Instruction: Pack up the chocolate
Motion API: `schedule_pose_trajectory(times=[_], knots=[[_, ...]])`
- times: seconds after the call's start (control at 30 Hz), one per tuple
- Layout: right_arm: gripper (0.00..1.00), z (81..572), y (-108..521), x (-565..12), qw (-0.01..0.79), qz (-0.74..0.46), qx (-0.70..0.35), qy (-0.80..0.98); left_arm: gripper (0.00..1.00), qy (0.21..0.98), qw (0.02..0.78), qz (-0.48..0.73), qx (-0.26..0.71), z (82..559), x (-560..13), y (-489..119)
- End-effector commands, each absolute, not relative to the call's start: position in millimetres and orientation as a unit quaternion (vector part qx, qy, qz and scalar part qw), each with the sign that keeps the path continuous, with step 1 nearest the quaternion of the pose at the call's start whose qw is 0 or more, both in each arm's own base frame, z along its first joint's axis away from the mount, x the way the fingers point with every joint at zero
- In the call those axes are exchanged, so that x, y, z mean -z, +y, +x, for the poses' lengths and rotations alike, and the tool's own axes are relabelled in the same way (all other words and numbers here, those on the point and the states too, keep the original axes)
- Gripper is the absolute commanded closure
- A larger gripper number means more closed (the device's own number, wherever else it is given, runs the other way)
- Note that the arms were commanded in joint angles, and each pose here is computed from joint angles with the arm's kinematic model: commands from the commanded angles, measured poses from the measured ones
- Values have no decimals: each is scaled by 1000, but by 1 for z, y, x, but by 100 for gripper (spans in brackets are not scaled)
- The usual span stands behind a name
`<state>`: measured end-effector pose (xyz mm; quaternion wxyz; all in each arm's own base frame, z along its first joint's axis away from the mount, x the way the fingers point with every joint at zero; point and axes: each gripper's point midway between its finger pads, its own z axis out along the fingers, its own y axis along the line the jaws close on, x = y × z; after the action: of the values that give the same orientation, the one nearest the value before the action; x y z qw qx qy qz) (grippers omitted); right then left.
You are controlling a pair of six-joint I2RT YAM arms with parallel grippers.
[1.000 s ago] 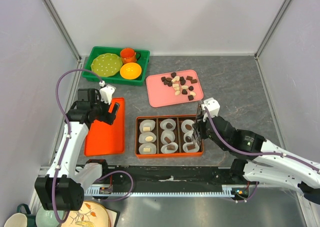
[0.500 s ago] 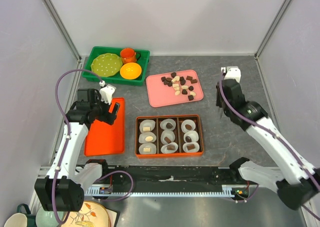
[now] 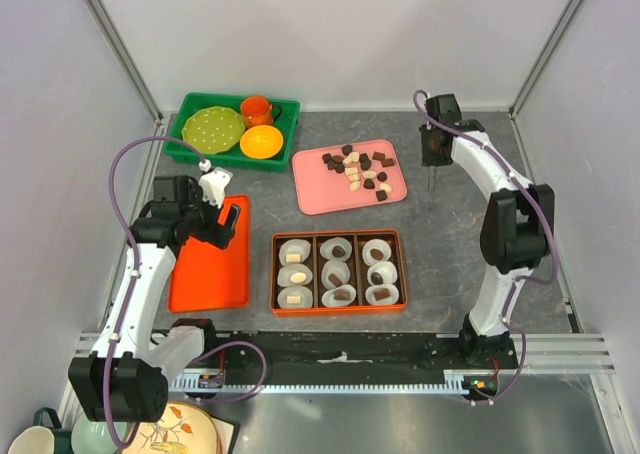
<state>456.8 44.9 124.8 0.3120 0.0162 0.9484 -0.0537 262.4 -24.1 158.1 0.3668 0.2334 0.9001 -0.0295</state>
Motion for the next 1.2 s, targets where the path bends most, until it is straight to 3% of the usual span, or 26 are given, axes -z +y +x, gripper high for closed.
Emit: schedule_pose_trajectory(times=[0.0, 0.37, 0.63, 0.87, 1.0, 1.03, 1.17], knots=[[65, 482, 28, -128, 303, -9, 65, 951, 4, 893, 375, 245, 44, 263, -166, -30], [65, 468, 8, -31, 201, 1, 75, 977, 4, 908, 338, 243, 51, 266, -139, -29], [59, 465, -7, -21, 194, 16, 119, 974, 4, 916, 312, 245, 62, 272, -122, -30], [33, 457, -22, -22, 206, 35, 156, 965, 3, 924, 285, 246, 74, 277, -103, -38], [26, 460, -24, -31, 220, 42, 158, 962, 3, 921, 283, 259, 70, 279, -101, -44], [13, 462, -24, -33, 223, 43, 154, 962, 2, 922, 279, 261, 69, 277, -98, -45], [9, 465, -23, -37, 230, 46, 151, 960, 2, 922, 272, 270, 62, 278, -92, -49]])
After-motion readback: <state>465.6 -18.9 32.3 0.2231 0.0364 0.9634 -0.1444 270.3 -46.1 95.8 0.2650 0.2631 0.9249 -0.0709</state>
